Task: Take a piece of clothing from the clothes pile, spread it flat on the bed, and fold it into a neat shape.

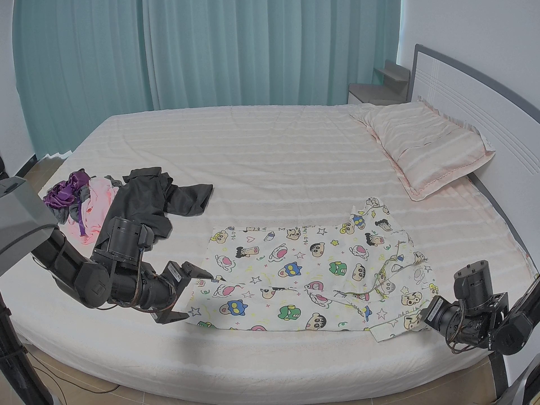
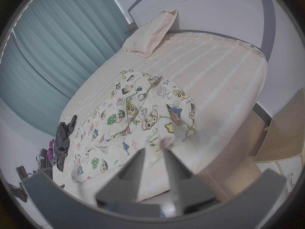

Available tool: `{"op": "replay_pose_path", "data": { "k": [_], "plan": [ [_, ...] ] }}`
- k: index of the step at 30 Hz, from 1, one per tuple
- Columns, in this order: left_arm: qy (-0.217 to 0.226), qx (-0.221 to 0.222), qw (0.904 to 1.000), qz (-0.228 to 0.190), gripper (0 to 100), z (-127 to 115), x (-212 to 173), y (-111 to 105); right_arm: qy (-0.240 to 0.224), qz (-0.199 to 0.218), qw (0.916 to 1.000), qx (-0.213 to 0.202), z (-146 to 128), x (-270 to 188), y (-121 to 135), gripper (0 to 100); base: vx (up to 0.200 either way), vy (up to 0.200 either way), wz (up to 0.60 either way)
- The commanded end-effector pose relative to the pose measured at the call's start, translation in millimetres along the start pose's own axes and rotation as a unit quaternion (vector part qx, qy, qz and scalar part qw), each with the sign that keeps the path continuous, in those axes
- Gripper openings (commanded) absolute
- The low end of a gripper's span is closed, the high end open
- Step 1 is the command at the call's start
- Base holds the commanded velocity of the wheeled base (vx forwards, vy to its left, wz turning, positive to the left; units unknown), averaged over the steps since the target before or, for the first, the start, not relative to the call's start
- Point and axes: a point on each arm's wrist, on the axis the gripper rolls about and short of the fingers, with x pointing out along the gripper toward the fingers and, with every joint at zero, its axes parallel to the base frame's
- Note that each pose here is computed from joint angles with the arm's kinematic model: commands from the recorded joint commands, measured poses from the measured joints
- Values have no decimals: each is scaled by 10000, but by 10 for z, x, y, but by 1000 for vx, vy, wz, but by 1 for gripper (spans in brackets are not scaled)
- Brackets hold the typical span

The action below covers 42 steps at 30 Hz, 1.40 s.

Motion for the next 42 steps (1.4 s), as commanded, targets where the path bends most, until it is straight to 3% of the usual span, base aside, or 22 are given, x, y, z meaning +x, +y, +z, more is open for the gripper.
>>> {"op": "replay_pose_path", "data": {
  "k": [1, 5, 11, 15, 19, 27, 42],
  "plan": [
    [5, 0, 10000, 8, 100, -2, 5, 7, 46, 17, 9999, -106, -59, -67, -38, 100, 0, 0, 0],
    [10, 5, 10000, 8, 100, -6, 7, 5, -151, 297, 9994, -65, 15, -169, 29, 100, 0, 0, 0],
    [3, 5, 10000, 11, 100, -6, 7, 5, -8, 498, 9985, -214, -14, -98, 178, 100, 0, 0, 0],
    [3, 13, 10000, 11, 100, -6, 7, 5, 530, 682, 9950, -509, -182, 281, 497, 100, 0, 0, 0],
    [10, 7, 10000, 24, 100, -5, 14, 11, 788, 858, 9912, -628, -267, 475, 691, 100, 0, 0, 0],
    [6, 12, 10000, 34, 100, -7, 14, 15, 942, 1064, 9847, -1012, -487, 772, 993, 100, 0, 0, 0],
    [27, 36, 10000, 49, 100, -20, 32, 13, 915, 893, 9839, -1249, -516, 1082, 1085, 100, 0, 0, 0]
  ]
}}
